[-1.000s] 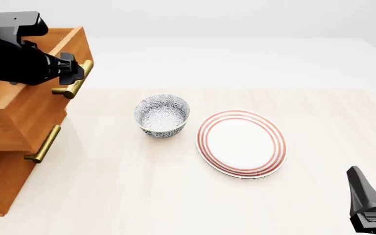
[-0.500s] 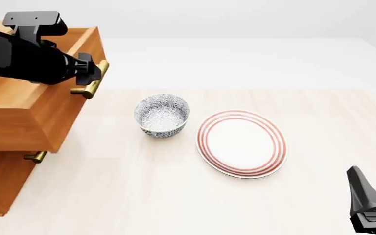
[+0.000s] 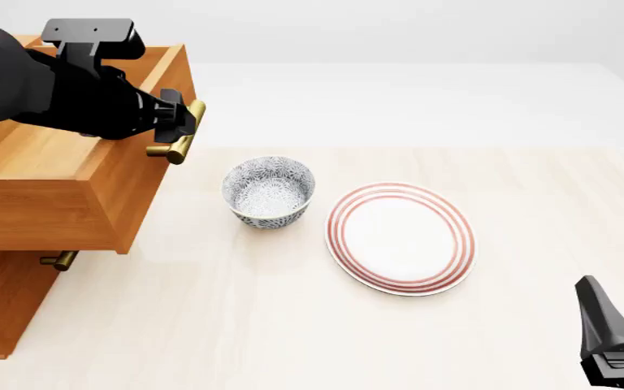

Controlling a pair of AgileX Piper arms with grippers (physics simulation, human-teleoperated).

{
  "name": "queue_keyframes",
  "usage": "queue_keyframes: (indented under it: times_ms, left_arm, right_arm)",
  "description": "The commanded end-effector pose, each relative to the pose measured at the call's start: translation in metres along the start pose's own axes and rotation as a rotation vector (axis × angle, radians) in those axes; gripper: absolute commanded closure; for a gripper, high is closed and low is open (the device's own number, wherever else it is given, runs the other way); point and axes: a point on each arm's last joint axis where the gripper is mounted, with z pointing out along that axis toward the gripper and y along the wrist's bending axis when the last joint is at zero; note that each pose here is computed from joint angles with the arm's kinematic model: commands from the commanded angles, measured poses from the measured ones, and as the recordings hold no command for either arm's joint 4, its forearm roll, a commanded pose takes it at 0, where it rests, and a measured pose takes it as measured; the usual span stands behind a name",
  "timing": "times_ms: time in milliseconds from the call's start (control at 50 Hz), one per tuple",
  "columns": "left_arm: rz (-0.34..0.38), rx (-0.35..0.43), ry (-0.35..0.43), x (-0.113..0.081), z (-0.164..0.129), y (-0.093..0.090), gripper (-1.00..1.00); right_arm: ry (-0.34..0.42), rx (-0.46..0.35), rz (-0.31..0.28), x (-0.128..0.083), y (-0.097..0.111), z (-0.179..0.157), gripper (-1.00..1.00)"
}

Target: Open the top drawer of the cabinet.

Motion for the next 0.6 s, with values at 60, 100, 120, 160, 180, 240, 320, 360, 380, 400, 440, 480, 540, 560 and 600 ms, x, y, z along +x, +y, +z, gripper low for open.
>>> queue_keyframes:
  times_ms: [60,100,120,160,180,240,320,360,380,400,440,480,540,560,600]
  left_arm:
    - [0.050,0.135,-0.006,-0.002,-0.014,-0.039,-1.00]
    - [0.057,0.131,-0.014,-0.004,-0.021,-0.037,-1.00]
    - [0.057,0.131,-0.014,-0.004,-0.021,-0.037,-1.00]
    - [0.059,0.130,-0.021,-0.007,-0.028,-0.036,-1.00]
    - [0.058,0.123,-0.021,-0.007,-0.030,-0.033,-1.00]
    - [0.067,0.116,-0.023,-0.009,-0.035,-0.030,-1.00]
    - [0.073,0.101,-0.024,-0.011,-0.042,-0.025,-1.00]
    - [0.069,0.098,-0.025,-0.012,-0.044,-0.023,-1.00]
    - [0.073,0.095,-0.029,-0.012,-0.046,-0.022,-1.00]
    - [0.074,0.093,-0.027,-0.013,-0.047,-0.022,-1.00]
    - [0.076,0.092,-0.031,-0.015,-0.049,-0.021,-1.00]
    - [0.081,0.092,-0.030,-0.016,-0.051,-0.021,-1.00]
    - [0.089,0.090,-0.032,-0.019,-0.055,-0.021,-1.00]
    - [0.092,0.089,-0.034,-0.020,-0.056,-0.020,-1.00]
    - [0.087,0.080,-0.034,-0.020,-0.058,-0.017,-1.00]
  right_arm:
    - [-0.001,0.000,0.000,0.000,0.000,0.000,-1.00]
    - [-0.001,0.000,0.000,0.000,0.000,0.000,-1.00]
    - [-0.001,0.000,0.000,0.000,0.000,0.000,-1.00]
    - [-0.001,0.000,0.000,0.000,0.000,0.000,-1.00]
    - [-0.001,0.000,0.000,0.000,0.000,0.000,-1.00]
    - [-0.001,0.000,0.000,0.000,0.000,0.000,-1.00]
    - [-0.001,0.000,0.000,0.000,0.000,0.000,-1.00]
    - [-0.001,0.000,0.000,0.000,0.000,0.000,-1.00]
    - [-0.001,0.000,0.000,0.000,0.000,0.000,-1.00]
    - [-0.001,0.000,0.000,0.000,0.000,0.000,-1.00]
    - [-0.001,0.000,0.000,0.000,0.000,0.000,-1.00]
    - [-0.001,0.000,0.000,0.000,0.000,0.000,-1.00]
    - [-0.001,0.000,0.000,0.000,0.000,0.000,-1.00]
    - [-0.001,0.000,0.000,0.000,0.000,0.000,-1.00]
    - [-0.001,0.000,0.000,0.000,0.000,0.000,-1.00]
